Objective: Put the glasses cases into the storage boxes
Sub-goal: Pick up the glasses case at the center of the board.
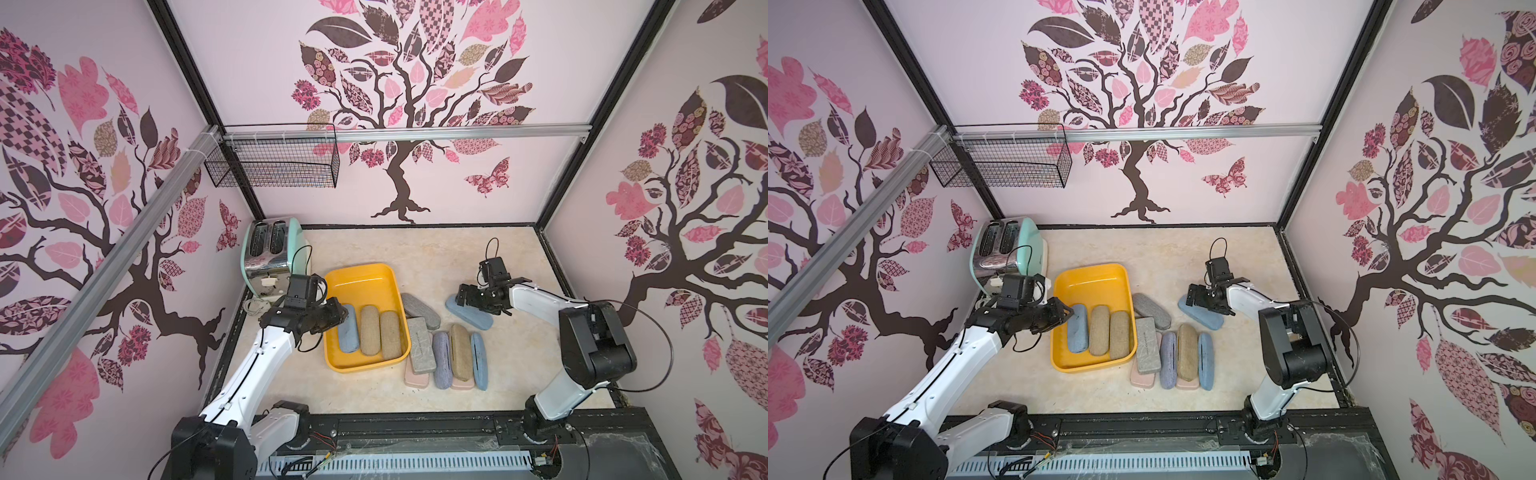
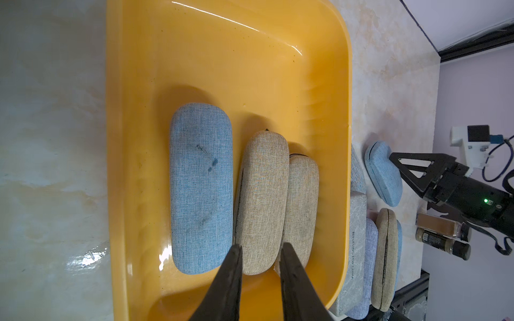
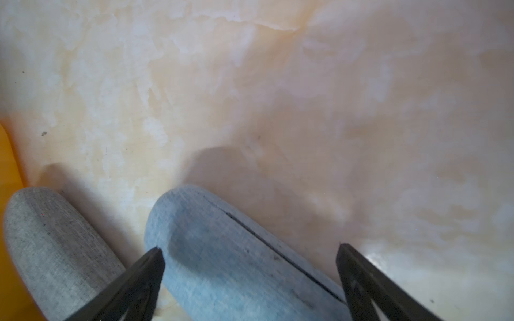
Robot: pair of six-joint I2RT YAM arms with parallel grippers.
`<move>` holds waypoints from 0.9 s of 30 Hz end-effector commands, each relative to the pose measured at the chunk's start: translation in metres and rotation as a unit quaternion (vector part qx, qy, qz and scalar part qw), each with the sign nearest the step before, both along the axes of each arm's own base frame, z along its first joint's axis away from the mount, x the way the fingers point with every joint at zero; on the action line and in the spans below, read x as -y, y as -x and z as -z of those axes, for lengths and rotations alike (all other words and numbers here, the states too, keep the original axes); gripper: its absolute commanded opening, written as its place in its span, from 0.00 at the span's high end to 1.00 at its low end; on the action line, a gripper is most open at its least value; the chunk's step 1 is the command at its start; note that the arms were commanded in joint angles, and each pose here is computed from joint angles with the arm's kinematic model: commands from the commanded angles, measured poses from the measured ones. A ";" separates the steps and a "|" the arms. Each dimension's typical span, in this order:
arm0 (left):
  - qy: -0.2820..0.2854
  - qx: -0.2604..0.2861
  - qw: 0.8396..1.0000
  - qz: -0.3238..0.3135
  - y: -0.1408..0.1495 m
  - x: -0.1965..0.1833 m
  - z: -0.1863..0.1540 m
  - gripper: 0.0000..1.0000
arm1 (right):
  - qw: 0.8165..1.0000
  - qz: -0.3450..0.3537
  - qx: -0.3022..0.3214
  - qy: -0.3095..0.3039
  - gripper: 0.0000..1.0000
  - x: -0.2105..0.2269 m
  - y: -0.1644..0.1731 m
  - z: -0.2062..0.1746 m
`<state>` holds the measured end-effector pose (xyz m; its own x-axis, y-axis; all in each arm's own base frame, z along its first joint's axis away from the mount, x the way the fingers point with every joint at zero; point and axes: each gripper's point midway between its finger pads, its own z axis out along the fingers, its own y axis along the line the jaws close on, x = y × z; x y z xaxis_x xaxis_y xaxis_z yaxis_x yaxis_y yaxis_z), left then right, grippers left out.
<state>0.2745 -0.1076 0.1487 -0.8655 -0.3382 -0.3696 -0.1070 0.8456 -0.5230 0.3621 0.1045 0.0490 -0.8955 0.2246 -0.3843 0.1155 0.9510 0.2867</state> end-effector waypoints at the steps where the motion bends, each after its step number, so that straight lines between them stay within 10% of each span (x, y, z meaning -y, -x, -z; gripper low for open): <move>1: -0.004 -0.003 1.000 0.007 0.002 0.001 0.007 0.72 | 1.000 0.002 0.010 0.026 0.00 0.001 0.012 -0.009; 17: -0.003 0.003 1.000 0.007 0.002 0.001 0.005 0.72 | 0.989 -0.014 -0.039 0.142 0.01 -0.003 0.012 0.033; 27: -0.003 0.002 1.000 0.001 0.002 0.000 0.005 0.67 | 0.984 0.002 -0.043 0.171 0.28 0.006 0.007 0.038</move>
<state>0.2744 -0.1077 0.1482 -0.8660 -0.3383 -0.3682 -0.1083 0.8459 -0.5223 0.3602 0.1059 0.0194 -0.9141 0.1061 -0.3914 0.1178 0.9930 -0.0059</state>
